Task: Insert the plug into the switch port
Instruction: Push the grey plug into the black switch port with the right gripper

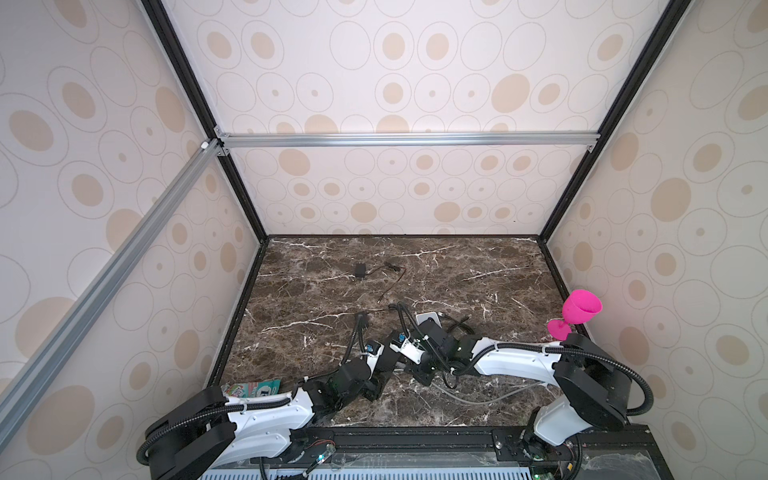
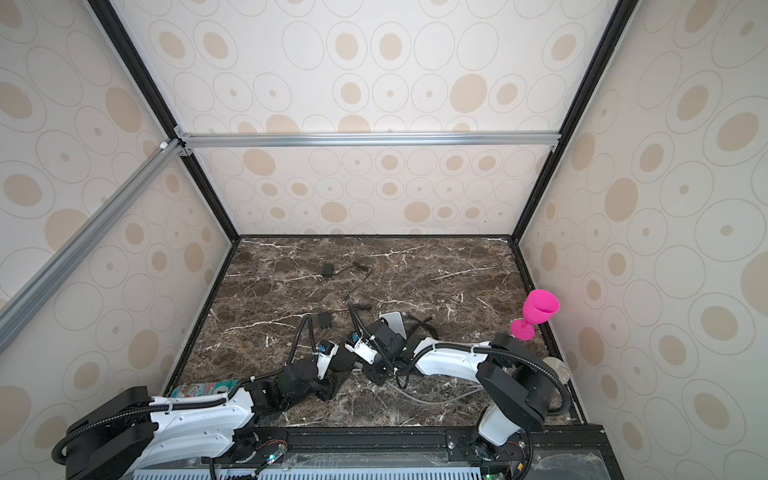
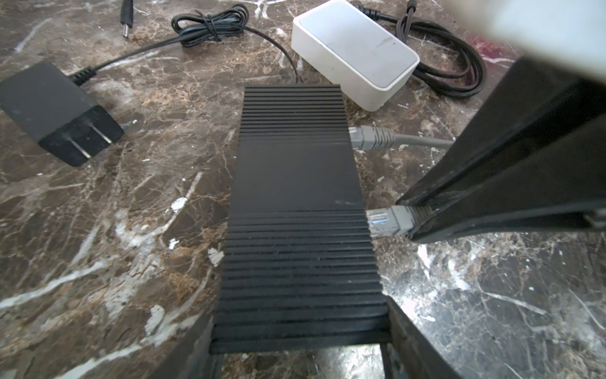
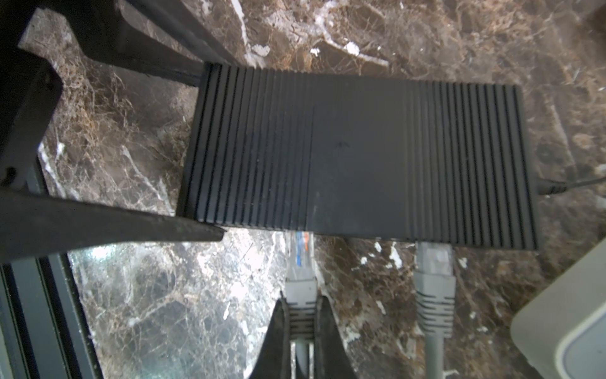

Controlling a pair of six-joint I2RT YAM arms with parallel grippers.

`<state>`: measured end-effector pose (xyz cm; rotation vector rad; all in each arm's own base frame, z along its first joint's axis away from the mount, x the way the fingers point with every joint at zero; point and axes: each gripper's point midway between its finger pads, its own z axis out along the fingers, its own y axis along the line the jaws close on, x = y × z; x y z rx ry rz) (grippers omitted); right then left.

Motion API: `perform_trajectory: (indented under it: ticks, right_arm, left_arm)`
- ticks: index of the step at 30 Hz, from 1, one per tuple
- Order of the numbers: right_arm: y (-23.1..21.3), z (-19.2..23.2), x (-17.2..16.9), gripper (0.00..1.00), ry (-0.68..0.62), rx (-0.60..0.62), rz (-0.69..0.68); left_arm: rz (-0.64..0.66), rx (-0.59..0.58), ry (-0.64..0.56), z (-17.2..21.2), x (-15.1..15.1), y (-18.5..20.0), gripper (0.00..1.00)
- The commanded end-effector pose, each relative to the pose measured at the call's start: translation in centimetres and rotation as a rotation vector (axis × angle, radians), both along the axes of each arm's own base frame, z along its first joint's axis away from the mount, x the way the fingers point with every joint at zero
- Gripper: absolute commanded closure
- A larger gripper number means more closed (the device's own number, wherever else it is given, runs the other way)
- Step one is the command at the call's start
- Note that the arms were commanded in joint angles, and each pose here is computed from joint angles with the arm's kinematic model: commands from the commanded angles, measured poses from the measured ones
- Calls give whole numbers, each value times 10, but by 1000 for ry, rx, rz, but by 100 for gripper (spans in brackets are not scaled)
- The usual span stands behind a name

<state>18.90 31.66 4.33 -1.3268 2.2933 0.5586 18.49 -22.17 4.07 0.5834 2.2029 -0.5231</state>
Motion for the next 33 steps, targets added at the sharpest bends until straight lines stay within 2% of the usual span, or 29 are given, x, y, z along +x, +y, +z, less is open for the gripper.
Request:
perform_trajectory:
  ticks: [1, 4, 13, 19, 24, 33]
  right_arm:
    - [14, 19, 12, 100, -48, 45, -24]
    - [18, 22, 16, 100, -45, 63, -51]
    - [43, 44, 16, 100, -78, 130, -8]
    - [55, 49, 23, 100, -109, 148, 24]
    - [63, 54, 26, 100, -166, 177, 73]
    - [64, 85, 34, 100, -321, 223, 135]
  left_arm:
    - [-80, -124, -24, 31, 0, -30, 100]
    - [-116, -137, -19, 31, -4, -37, 100]
    - [-176, -142, 3, 27, -10, -48, 100]
    - [-242, -203, -11, 40, -19, -57, 100]
    - [-340, -265, 20, 48, -35, -68, 100]
    - [-404, -340, 9, 67, -48, -69, 100]
